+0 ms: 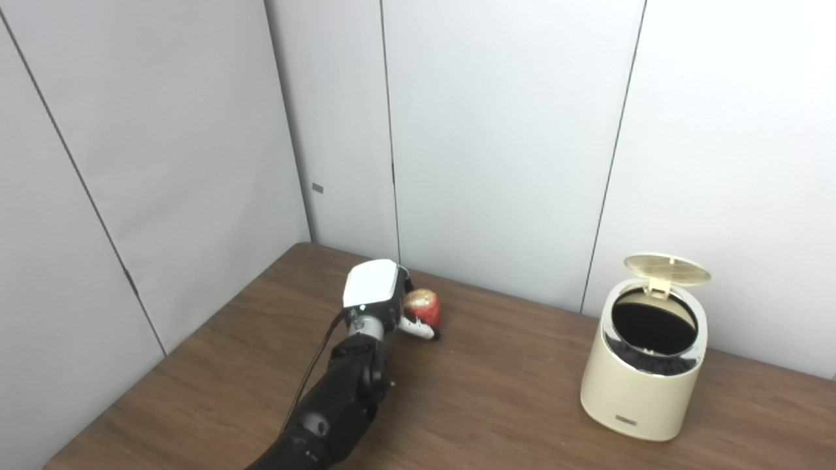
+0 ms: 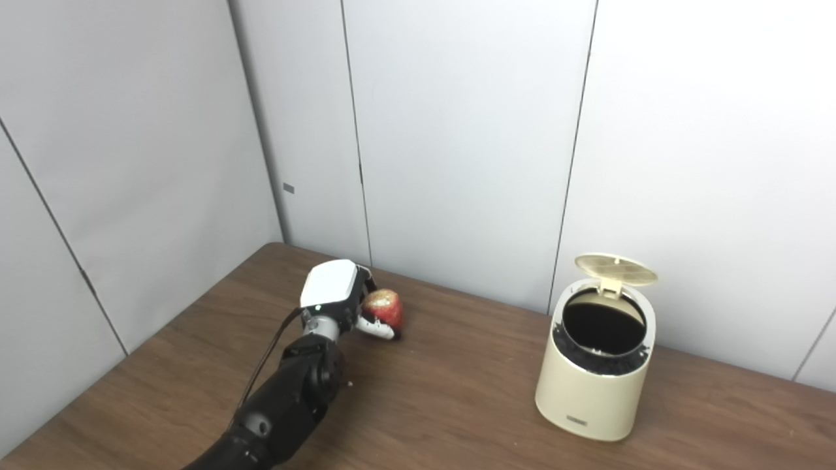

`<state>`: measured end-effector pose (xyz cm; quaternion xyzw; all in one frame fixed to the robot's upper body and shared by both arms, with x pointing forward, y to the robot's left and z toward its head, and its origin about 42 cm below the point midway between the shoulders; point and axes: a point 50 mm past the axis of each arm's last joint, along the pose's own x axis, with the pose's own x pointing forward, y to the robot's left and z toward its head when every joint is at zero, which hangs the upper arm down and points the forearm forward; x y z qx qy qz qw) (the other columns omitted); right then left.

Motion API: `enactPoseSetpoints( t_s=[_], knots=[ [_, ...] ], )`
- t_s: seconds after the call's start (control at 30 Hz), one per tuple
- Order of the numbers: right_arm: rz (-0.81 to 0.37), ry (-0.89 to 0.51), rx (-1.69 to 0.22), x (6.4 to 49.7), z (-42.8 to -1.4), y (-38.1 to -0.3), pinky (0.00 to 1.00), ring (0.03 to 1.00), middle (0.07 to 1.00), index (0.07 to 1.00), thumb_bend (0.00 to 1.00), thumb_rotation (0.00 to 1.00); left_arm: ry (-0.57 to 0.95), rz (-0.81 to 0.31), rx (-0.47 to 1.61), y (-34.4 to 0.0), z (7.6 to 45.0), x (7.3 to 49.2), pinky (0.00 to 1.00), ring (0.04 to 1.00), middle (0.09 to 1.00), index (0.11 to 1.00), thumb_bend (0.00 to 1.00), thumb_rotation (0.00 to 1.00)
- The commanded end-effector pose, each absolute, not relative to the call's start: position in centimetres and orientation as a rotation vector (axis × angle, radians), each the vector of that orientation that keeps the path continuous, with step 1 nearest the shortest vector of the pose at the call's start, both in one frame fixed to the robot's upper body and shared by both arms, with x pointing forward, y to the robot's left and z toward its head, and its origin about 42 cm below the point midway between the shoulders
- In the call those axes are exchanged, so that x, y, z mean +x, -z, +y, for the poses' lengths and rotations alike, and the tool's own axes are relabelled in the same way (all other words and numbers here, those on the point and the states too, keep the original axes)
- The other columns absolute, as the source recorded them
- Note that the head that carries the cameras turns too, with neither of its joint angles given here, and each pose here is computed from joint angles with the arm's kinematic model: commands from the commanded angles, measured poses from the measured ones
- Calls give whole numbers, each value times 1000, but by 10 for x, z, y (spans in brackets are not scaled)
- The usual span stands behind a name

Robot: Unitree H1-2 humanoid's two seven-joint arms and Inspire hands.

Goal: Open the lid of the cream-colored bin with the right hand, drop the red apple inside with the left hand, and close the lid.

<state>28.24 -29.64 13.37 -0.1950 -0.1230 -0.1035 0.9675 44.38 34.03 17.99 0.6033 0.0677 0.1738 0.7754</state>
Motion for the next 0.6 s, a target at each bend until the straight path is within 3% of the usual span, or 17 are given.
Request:
enactPoseSetpoints(
  t_s=[0.0,0.2,0.3,0.4,0.47,0.57],
  knots=[
    [-313,220,-387,285,-293,-147,433,663,719,689,699,877,-431,72,1323,-214,345,454,223,298,454,486,524,0],
    [-310,220,-391,285,-292,-146,447,679,731,697,671,874,-424,83,1318,-216,347,452,217,291,453,488,524,0],
    [-315,220,-379,284,-289,-147,444,674,727,695,671,865,-430,37,1328,-222,344,448,241,327,441,495,523,0],
    [-316,220,-376,284,-285,-146,438,666,722,695,664,854,-420,-14,1337,-231,340,442,216,297,412,502,519,0],
    [-316,219,-381,283,-280,-147,440,668,726,702,624,852,-406,-36,1330,-237,339,437,211,291,408,503,519,0],
    [-326,214,-373,282,-273,-150,439,663,734,728,487,804,-401,-70,1315,-245,339,430,204,282,398,503,517,0]
  ],
)
